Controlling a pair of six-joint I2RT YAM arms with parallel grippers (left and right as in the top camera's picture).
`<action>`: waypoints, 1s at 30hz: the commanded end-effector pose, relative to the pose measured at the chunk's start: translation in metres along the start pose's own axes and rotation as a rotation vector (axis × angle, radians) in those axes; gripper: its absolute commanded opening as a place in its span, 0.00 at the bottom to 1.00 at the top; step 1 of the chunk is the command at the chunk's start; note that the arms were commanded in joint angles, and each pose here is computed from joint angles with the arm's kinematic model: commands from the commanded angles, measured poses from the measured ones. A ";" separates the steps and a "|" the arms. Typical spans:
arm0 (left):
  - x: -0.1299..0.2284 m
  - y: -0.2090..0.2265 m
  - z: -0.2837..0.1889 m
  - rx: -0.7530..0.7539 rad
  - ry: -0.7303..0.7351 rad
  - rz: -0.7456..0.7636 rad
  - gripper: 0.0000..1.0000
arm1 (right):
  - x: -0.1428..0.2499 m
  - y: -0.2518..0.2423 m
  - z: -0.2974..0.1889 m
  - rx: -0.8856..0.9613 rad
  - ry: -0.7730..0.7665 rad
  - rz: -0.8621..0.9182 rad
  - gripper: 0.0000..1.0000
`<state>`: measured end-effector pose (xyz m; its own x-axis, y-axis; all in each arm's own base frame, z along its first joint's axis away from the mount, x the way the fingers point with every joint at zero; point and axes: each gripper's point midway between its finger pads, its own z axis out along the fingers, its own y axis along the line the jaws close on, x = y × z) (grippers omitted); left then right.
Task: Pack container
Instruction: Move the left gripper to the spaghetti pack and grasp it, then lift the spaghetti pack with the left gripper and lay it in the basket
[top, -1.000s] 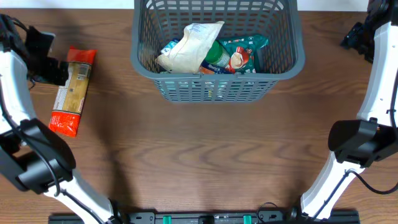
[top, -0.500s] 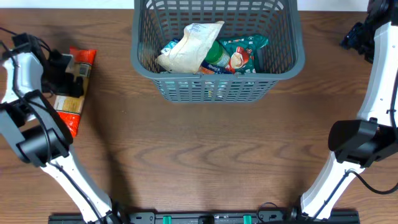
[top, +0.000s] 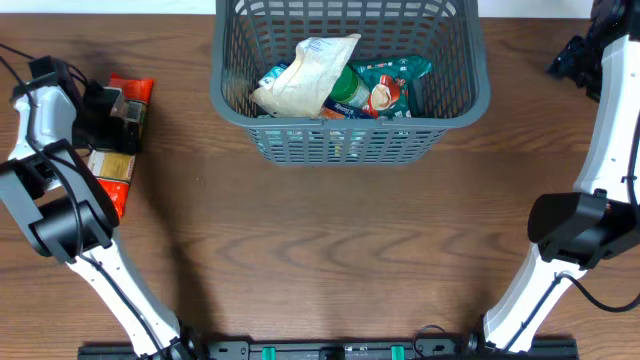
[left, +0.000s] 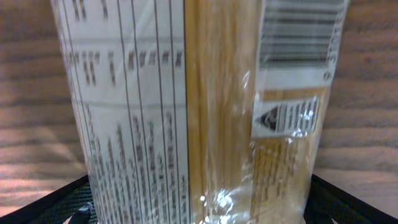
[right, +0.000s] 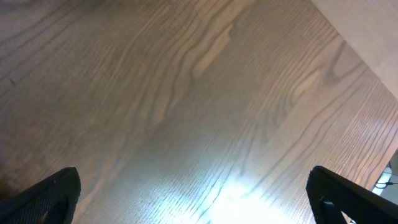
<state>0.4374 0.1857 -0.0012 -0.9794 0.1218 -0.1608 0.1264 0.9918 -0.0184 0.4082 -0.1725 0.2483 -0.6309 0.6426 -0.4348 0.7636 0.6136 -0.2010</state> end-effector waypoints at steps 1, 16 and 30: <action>0.008 -0.030 0.037 0.116 0.042 -0.006 0.98 | -0.001 -0.002 -0.004 0.004 -0.012 0.012 0.99; 0.004 -0.048 0.038 0.153 0.044 0.018 0.62 | -0.001 -0.002 -0.004 0.004 -0.012 0.012 0.99; 0.000 -0.045 0.024 0.131 0.029 0.022 0.06 | -0.001 -0.002 -0.004 0.004 -0.012 0.012 0.99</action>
<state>0.4511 0.1613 0.0147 -0.9676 0.1422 -0.2089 0.1564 0.9863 -0.0529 0.4082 -0.1725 0.2483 -0.6309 0.6426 -0.4348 0.7636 0.6136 -0.2010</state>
